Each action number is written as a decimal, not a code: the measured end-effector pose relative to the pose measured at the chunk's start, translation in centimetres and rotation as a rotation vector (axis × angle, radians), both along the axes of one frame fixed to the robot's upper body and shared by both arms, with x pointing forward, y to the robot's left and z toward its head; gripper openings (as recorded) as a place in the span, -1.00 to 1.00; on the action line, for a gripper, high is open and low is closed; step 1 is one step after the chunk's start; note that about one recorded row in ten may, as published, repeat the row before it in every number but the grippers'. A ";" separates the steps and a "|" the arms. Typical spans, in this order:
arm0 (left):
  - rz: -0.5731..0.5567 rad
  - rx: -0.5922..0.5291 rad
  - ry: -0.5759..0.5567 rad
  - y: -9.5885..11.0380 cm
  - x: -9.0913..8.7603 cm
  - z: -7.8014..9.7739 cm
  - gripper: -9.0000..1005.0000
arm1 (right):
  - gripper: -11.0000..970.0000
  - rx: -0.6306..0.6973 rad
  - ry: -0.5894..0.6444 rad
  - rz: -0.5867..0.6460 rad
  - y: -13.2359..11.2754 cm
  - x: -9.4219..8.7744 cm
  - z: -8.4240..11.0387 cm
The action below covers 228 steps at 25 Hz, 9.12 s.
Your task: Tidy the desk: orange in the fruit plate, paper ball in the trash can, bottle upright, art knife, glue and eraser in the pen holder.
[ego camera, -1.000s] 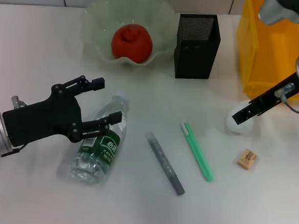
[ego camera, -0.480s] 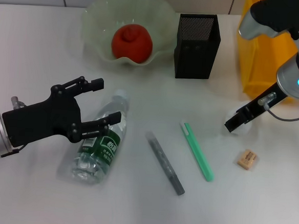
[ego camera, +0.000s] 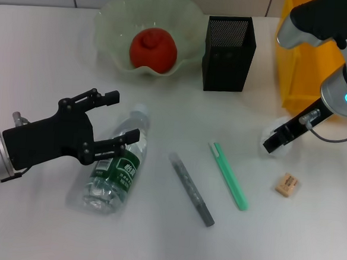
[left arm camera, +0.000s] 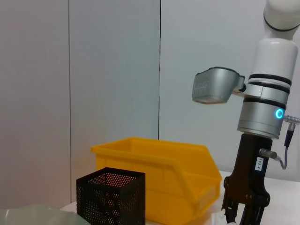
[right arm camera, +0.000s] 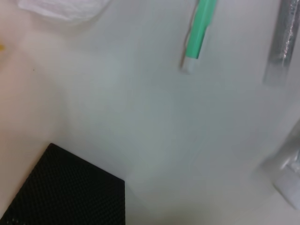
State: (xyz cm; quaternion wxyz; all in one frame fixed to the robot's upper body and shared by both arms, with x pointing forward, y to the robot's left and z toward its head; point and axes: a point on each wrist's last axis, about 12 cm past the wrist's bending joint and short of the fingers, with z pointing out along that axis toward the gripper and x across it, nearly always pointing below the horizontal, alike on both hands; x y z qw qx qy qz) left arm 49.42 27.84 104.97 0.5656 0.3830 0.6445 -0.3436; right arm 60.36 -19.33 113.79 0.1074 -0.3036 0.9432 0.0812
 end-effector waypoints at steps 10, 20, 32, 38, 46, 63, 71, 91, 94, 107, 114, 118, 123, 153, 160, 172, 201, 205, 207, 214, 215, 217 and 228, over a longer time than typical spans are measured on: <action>0.002 0.000 0.000 0.0 0.0 0.0 0.71 | 0.04 0.042 -0.146 0.011 -0.5 -1.0 6.2; 0.003 -0.001 -0.001 0.0 0.0 0.0 0.71 | 0.03 0.075 -0.432 -0.184 -5.8 0.1 11.4; 0.003 -0.008 -0.006 0.0 0.1 0.2 0.71 | 0.13 0.069 -0.430 -0.293 -7.4 3.3 7.0; 0.004 -0.015 -0.002 0.0 0.2 0.3 0.71 | 0.34 0.083 -0.453 -0.303 -7.8 2.9 7.3; 0.047 -0.062 0.122 1.5 0.7 2.4 0.71 | 0.71 0.383 -0.609 -0.117 -8.6 -2.4 8.4; 0.366 0.295 0.536 -5.2 2.5 8.6 0.70 | 0.72 0.781 -0.803 0.260 -11.5 -13.9 -7.3; 0.453 0.420 0.561 -8.9 4.4 8.8 0.70 | 0.72 0.792 -0.776 0.233 -11.1 -15.6 -10.0; 0.436 0.528 0.609 -11.0 7.3 5.7 0.63 | 0.71 0.787 -0.781 0.239 -11.1 -15.7 -10.1; 0.433 0.539 0.617 -11.1 7.6 5.4 0.62 | 0.71 0.785 -0.781 0.238 -11.1 -15.7 -10.2; 0.411 0.590 0.624 -11.4 7.8 5.2 0.51 | 0.71 0.783 -0.780 0.207 -11.3 -15.7 -10.3; 0.394 0.612 0.601 -11.7 7.8 5.7 0.08 | 0.71 0.785 -0.778 0.202 -11.3 -15.7 -10.4; 0.376 0.618 0.562 -11.9 7.5 6.5 -0.12 | 0.71 0.786 -0.777 0.201 -11.3 -15.7 -10.4; 0.332 0.612 0.475 -11.7 6.8 7.7 -0.11 | 0.71 0.787 -0.778 0.199 -11.3 -15.7 -10.4; 0.206 0.226 0.101 -3.0 4.9 9.0 -0.12 | 0.70 0.812 -0.766 0.192 -11.2 -15.2 -9.9; 0.250 0.180 0.128 -2.3 5.2 8.5 -0.11 | 0.70 0.825 -0.748 0.188 -11.1 -15.1 -9.8; 0.239 0.159 0.055 -2.3 4.8 8.8 0.27 | 0.70 0.843 -0.735 0.185 -11.2 -14.6 -8.8; -0.111 -0.008 -0.016 -2.5 -4.2 -1.7 0.57 | 0.69 0.014 0.022 0.134 6.7 -1.7 3.0; -0.111 -0.010 -0.017 -2.4 -4.2 -1.7 0.57 | 0.69 0.004 0.023 0.132 7.0 -1.6 2.3; -0.111 -0.010 -0.018 -2.4 -4.2 -1.7 0.57 | 0.69 0.000 0.023 0.131 7.2 -1.6 1.8; -0.111 -0.009 -0.019 -2.5 -4.1 -1.6 0.57 | 0.69 -0.021 0.029 0.160 8.1 -2.0 0.2; -0.111 -0.009 -0.019 -2.5 -4.1 -1.6 0.57 | 0.69 -0.026 0.029 0.162 8.3 -2.1 0.1; -0.110 -0.007 -0.019 -2.5 -4.1 -1.7 0.57 | 0.69 -0.039 0.032 0.163 8.5 -2.1 -0.2; -0.112 -0.004 -0.023 -2.5 -3.9 -1.6 0.57 | 0.12 -0.037 0.053 0.147 8.7 -1.9 -0.8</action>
